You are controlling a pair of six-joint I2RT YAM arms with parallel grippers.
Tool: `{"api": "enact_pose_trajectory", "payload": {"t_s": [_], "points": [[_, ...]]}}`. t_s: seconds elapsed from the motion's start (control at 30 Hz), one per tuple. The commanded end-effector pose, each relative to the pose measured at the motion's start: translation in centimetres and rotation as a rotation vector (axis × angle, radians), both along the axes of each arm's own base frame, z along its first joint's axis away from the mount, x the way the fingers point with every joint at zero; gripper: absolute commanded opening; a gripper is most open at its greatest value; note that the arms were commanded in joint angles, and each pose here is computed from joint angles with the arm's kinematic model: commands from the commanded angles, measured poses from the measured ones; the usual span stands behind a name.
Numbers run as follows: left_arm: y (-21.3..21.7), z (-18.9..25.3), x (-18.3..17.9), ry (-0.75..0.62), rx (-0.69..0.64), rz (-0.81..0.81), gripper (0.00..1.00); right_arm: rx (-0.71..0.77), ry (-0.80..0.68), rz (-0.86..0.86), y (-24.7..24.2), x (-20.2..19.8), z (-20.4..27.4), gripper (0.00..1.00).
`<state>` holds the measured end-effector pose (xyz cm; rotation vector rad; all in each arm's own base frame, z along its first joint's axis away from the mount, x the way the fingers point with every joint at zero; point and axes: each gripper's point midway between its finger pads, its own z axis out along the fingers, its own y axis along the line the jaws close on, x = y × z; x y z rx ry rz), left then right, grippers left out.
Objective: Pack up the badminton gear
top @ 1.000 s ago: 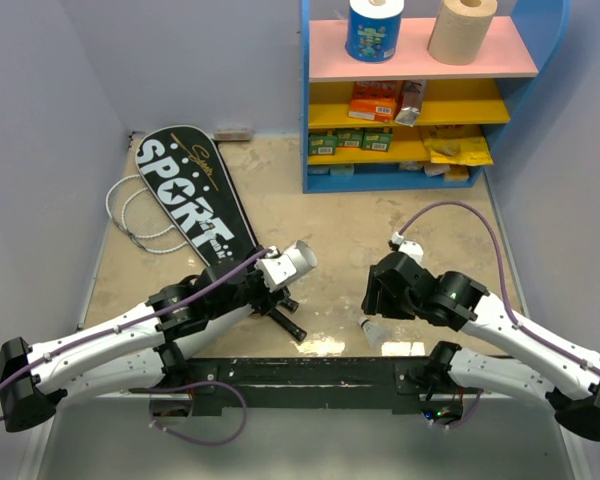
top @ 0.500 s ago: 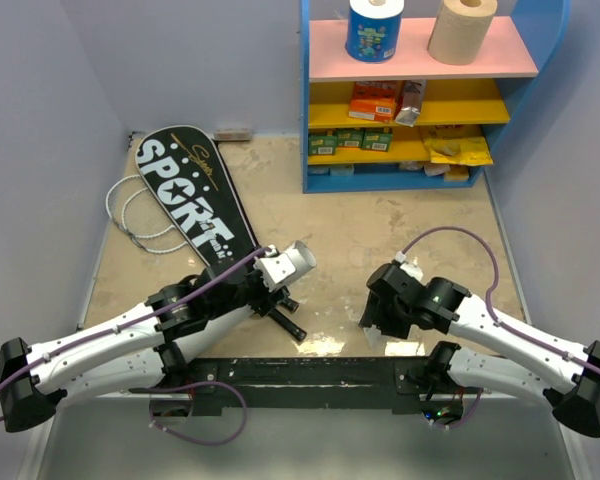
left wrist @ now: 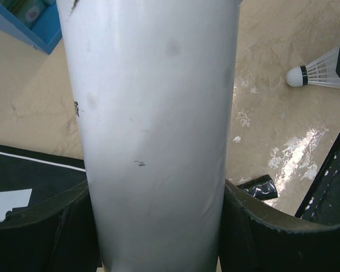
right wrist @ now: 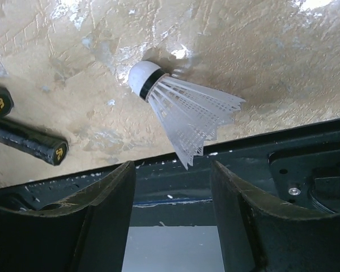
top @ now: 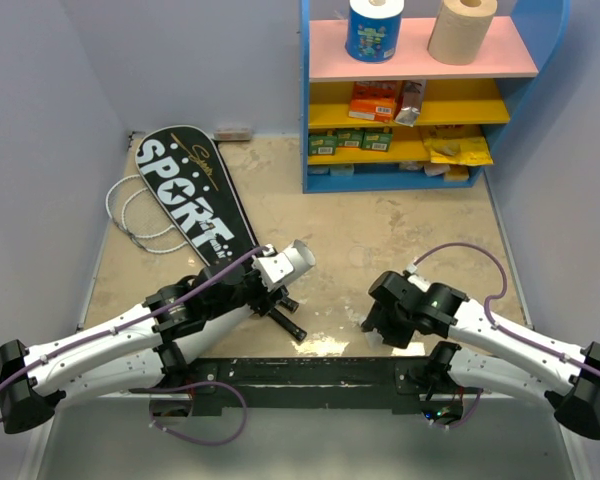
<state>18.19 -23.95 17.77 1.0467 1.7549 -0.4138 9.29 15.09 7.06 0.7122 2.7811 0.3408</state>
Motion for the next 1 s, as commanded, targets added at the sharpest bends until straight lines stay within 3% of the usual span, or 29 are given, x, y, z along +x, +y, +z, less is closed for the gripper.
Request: {"api": "enact_pose_trajectory", "payload": {"t_s": [0.0,0.43,0.53,0.73,0.97], "points": [[-0.6,3.4,0.3,-0.031,-0.097,0.015,0.0,0.004,-0.022,-0.095,-0.6,0.4,-0.4,0.59],[-0.6,2.8,0.4,-0.025,-0.08,0.021,0.0,0.037,-0.162,-0.261,-0.2,4.1,-1.4,0.49],[-0.7,2.6,0.4,-0.021,-0.073,0.02,0.0,0.032,-0.173,-0.274,-0.3,4.4,-1.8,0.41],[-0.7,2.4,0.5,-0.017,-0.066,0.018,0.0,0.019,-0.201,-0.283,-0.9,4.6,-1.8,0.0],[-0.9,2.2,0.4,-0.017,-0.063,0.004,0.0,0.024,-0.321,-0.259,-1.1,6.3,1.8,0.0]]}}
